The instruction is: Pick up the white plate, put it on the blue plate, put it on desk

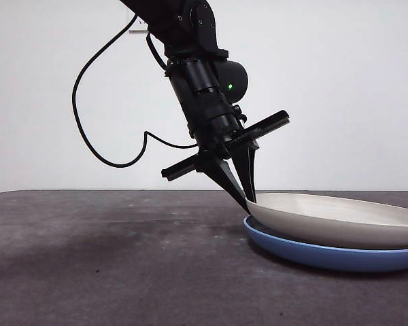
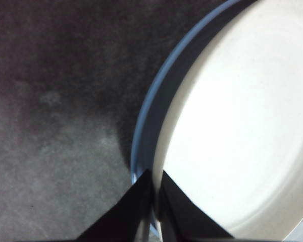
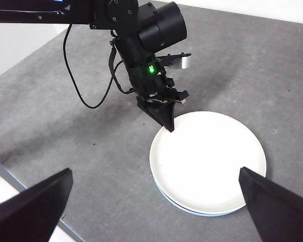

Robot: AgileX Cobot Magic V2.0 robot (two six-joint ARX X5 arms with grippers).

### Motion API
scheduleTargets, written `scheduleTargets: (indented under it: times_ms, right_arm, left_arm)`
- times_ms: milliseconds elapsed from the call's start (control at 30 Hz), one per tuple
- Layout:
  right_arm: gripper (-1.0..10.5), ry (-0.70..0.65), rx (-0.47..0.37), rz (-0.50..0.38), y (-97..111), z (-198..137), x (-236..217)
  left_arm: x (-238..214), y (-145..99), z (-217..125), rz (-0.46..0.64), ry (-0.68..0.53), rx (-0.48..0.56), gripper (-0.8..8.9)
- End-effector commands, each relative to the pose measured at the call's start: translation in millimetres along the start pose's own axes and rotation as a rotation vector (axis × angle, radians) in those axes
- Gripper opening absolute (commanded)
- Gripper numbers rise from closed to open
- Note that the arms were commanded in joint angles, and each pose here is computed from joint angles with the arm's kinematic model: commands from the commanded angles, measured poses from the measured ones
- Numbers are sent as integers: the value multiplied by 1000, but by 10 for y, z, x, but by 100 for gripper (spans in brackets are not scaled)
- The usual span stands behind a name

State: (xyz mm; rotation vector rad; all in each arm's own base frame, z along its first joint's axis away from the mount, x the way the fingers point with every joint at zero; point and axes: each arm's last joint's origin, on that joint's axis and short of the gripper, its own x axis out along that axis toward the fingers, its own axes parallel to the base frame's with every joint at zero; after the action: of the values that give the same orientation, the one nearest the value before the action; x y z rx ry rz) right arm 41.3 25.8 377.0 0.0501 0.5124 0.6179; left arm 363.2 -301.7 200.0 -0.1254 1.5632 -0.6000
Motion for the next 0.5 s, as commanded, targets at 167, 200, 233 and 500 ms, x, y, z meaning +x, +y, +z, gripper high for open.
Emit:
scheduleTargets:
  times_ms: [167, 200, 233, 500]
  right_arm:
    - [545, -25, -20, 9, 18, 41, -41]
    - [545, -25, -20, 9, 18, 41, -41]
    - [545, -25, -20, 9, 18, 41, -41]
    - [545, -25, -18, 9, 18, 41, -41]
  left_arm:
    - [82, -44, 29, 1, 3, 36, 24]
    - [79, -45, 28, 2, 5, 34, 30]
    - [75, -44, 27, 2, 6, 33, 30]
    - [15, -75, 36, 0, 0, 36, 306]
